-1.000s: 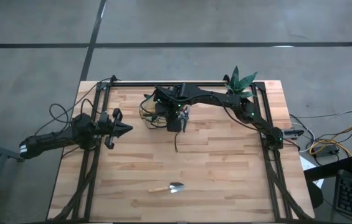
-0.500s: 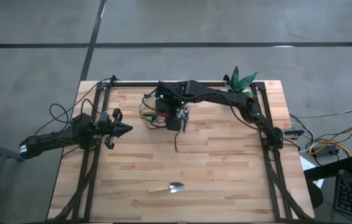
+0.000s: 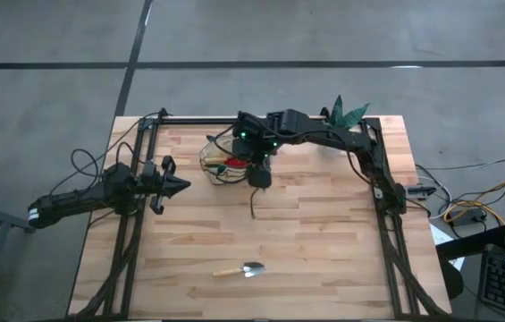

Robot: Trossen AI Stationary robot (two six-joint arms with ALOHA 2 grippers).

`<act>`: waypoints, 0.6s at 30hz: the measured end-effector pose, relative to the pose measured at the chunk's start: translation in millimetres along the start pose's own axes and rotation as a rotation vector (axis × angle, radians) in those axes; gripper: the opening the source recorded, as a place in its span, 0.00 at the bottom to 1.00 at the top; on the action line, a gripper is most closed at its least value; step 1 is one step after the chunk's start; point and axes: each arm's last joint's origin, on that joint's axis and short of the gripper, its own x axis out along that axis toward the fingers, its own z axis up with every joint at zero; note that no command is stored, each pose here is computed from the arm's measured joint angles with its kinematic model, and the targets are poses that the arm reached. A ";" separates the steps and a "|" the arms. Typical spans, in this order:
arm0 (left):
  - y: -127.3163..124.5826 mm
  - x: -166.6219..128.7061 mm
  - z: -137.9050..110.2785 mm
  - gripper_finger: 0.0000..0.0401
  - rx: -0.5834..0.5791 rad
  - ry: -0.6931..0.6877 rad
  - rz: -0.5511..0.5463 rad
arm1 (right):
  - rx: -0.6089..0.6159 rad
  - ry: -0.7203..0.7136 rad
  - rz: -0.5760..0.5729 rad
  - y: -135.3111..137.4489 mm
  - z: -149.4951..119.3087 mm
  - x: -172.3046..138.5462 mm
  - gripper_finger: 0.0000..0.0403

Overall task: Pick & Place Garden tools in Gardening bag
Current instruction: Put the shear scissor into the gardening bag

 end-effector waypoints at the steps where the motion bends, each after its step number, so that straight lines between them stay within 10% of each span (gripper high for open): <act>1: 0.0 0.0 0.0 0.02 0.000 0.000 0.000 | 0.004 0.016 0.004 1.2 -1.5 -0.4 0.61; 18: -0.1 0.0 0.3 0.02 0.000 -0.001 0.000 | 0.365 0.229 0.090 12.2 -22.6 23.5 0.59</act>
